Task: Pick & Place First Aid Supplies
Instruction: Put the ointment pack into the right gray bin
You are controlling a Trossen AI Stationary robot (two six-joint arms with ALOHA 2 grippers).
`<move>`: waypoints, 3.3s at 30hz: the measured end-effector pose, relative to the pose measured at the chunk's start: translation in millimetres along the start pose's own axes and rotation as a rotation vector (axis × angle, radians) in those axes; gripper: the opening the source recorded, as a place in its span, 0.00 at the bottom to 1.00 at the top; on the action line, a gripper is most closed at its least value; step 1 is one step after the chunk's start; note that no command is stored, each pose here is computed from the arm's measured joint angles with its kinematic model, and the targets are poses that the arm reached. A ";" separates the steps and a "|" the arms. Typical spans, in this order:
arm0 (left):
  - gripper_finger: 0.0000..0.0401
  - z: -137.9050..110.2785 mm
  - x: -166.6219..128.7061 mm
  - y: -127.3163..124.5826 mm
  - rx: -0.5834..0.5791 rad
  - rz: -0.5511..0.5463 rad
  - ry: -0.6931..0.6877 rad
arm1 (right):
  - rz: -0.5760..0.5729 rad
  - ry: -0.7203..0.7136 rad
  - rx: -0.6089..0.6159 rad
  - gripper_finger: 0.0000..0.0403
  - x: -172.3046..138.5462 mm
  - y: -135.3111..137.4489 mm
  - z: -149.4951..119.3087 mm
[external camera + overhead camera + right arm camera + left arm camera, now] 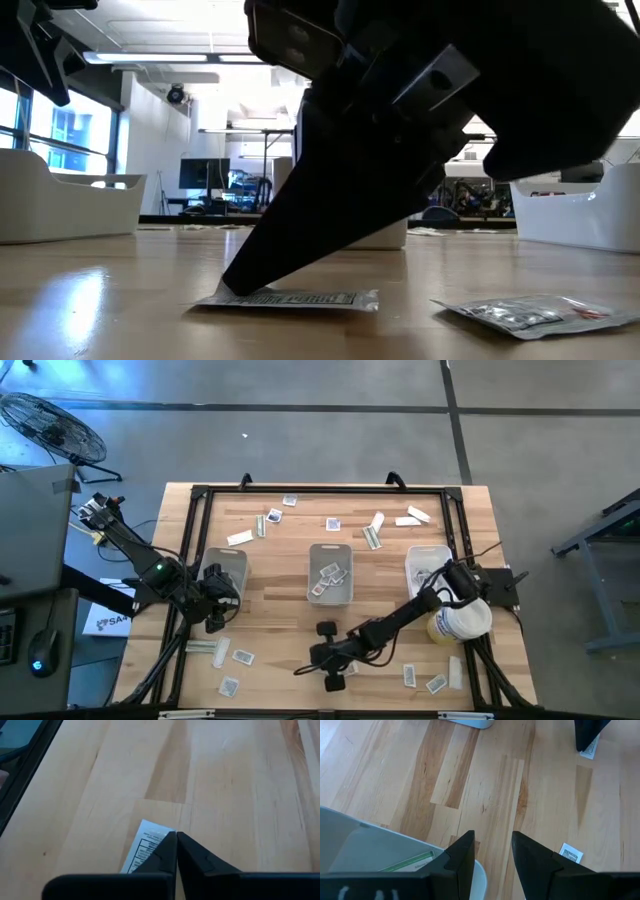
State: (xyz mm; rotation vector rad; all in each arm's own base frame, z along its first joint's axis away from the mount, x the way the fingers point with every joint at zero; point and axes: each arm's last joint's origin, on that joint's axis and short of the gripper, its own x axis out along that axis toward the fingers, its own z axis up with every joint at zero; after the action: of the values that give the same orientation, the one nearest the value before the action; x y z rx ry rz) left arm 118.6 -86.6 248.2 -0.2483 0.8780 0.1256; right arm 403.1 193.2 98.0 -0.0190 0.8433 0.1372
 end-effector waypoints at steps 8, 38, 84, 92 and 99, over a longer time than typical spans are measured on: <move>0.32 0.0 0.0 -0.1 0.000 0.000 0.000 | -0.089 -0.034 -0.048 0.00 -13.4 -4.2 8.9; 0.32 0.0 0.0 0.0 0.000 0.000 0.000 | -0.362 -0.241 -0.035 0.00 -139.2 -121.6 94.6; 0.32 -0.1 0.1 -0.2 -0.001 -0.003 0.003 | 0.097 -0.065 -0.139 0.29 -165.3 -88.1 78.9; 0.32 -0.2 0.0 -0.1 0.000 -0.003 0.004 | 0.310 0.042 -0.170 0.30 -128.5 -16.7 53.4; 0.32 -0.2 0.0 -0.1 0.000 -0.004 0.005 | 0.422 0.045 -0.222 0.35 -94.4 10.3 38.8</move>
State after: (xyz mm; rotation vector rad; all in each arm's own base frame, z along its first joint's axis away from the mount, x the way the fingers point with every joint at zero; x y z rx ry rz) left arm 118.5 -86.8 248.1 -0.2502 0.8821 0.1215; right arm 368.6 195.5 194.7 -0.0524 0.8654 0.6284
